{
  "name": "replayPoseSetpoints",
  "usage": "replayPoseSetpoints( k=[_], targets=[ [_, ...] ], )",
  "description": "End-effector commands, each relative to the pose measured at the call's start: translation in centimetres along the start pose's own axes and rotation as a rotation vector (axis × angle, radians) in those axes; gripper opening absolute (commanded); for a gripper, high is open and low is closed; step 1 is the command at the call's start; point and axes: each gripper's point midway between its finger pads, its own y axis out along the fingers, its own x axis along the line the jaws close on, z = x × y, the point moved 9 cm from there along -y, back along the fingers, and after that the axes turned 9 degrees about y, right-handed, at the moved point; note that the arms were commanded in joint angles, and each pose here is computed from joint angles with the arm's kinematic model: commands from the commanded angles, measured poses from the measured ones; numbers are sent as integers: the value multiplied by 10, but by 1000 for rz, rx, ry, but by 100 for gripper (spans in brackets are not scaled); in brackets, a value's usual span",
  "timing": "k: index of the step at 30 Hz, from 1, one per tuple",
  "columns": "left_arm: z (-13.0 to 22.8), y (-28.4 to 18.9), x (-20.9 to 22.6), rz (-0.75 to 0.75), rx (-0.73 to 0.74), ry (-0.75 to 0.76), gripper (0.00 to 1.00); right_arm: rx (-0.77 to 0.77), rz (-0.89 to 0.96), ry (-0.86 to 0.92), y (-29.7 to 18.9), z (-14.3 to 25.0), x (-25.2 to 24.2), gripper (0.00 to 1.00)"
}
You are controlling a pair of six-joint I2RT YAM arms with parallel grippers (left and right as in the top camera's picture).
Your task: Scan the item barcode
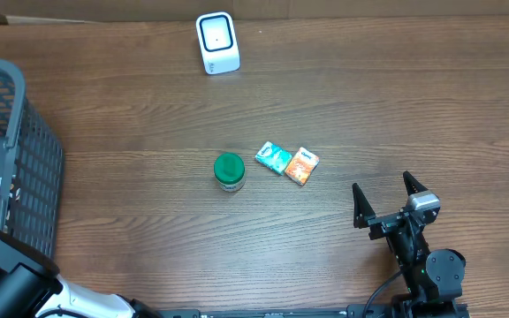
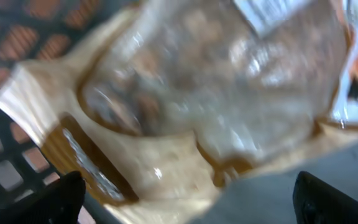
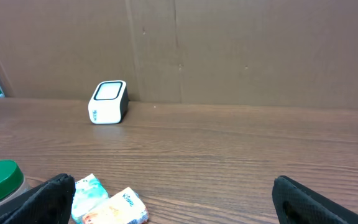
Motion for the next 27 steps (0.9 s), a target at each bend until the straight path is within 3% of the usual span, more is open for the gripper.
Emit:
replayPoseSetpoints(
  k=[1, 5, 12, 18, 24, 27],
  targets=[
    [-7, 8, 4, -15, -27, 31, 94, -1, 1, -5, 0, 3, 0, 100],
    [-15, 20, -6, 67, -57, 131, 90, -1, 1, -5, 0, 3, 0, 100],
    [-12, 53, -17, 86, 37, 167, 87, -1, 1, -5, 0, 3, 0, 100],
    [-13, 57, -20, 91, 34, 170, 59, -1, 1, -5, 0, 3, 0, 100],
    [-17, 53, -24, 92, 21, 181, 14, -1, 1, -5, 0, 3, 0, 100],
    [-22, 47, -29, 118, -3, 189, 12, -1, 1, -5, 0, 3, 0, 100]
  ],
)
